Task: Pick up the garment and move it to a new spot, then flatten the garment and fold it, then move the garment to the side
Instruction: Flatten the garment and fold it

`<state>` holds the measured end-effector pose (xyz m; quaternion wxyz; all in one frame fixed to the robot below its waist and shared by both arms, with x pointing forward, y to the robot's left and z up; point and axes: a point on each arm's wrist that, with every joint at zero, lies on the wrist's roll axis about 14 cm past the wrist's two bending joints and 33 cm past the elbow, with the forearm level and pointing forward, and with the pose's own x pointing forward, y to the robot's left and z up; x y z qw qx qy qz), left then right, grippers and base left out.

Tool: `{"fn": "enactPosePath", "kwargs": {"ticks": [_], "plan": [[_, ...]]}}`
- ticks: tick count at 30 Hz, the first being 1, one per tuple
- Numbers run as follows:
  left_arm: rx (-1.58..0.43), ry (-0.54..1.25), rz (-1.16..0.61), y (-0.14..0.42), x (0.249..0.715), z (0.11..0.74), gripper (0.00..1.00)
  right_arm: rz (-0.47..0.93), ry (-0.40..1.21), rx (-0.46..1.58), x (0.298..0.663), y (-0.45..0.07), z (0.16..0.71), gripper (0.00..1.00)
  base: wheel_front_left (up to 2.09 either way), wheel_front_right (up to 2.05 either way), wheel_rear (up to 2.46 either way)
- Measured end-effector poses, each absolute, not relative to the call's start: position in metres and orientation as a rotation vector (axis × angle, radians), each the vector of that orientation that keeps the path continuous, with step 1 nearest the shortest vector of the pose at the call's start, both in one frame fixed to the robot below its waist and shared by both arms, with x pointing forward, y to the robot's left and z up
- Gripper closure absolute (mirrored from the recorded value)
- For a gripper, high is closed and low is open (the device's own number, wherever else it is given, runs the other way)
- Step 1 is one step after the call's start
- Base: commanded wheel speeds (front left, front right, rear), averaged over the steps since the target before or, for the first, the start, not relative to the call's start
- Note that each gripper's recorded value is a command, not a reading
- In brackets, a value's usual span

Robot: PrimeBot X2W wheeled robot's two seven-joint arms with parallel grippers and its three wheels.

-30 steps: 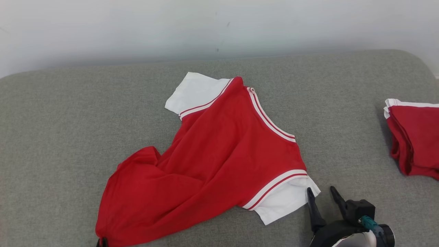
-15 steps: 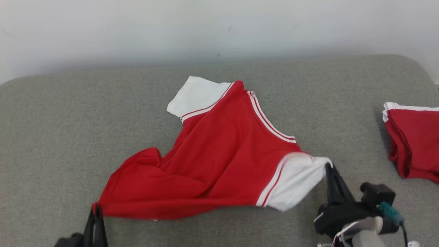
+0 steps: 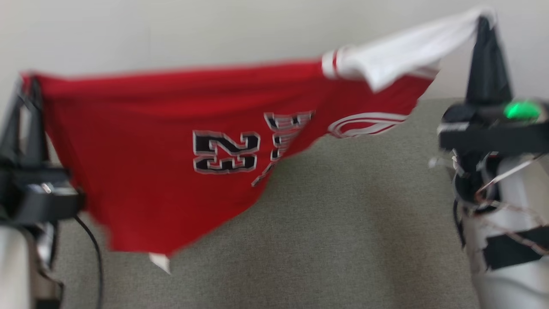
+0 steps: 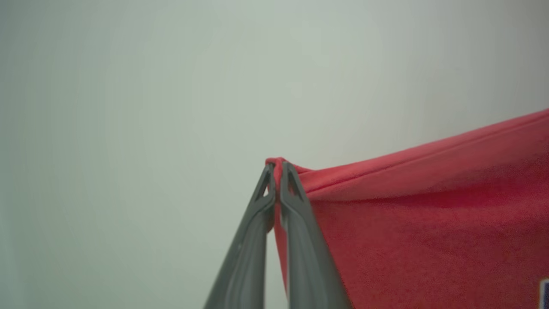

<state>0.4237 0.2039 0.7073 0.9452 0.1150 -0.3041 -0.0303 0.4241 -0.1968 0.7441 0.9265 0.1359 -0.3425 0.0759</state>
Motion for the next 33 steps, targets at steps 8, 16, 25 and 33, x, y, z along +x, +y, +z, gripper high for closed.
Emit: {"fn": "enactPosePath", "kwargs": {"ticks": [8, 16, 25, 33], "plan": [[0.379, -0.892, -0.066, 0.203, 0.417, 0.821, 1.0, 0.207, -0.954, 0.184, 0.399, -0.201, 0.844, 1.0, 0.0, 0.0, 0.0], [0.395, -0.814, -0.092, 0.197, 0.461, 0.817, 1.0, 0.207, -0.853, 0.08, 0.448, -0.198, 0.833, 1.0, 0.0, 0.0, 0.0], [0.436, -0.599, -0.145, 0.172, 0.57, 0.762, 1.0, 0.18, -0.773, -0.028, 0.545, -0.197, 0.827, 1.0, 0.0, 0.0, 0.0], [0.47, -0.729, -0.068, 0.17, 0.631, 0.788, 1.0, 0.101, -0.85, -0.085, 0.601, -0.209, 0.838, 1.0, 0.0, 0.0, 0.0]]}}
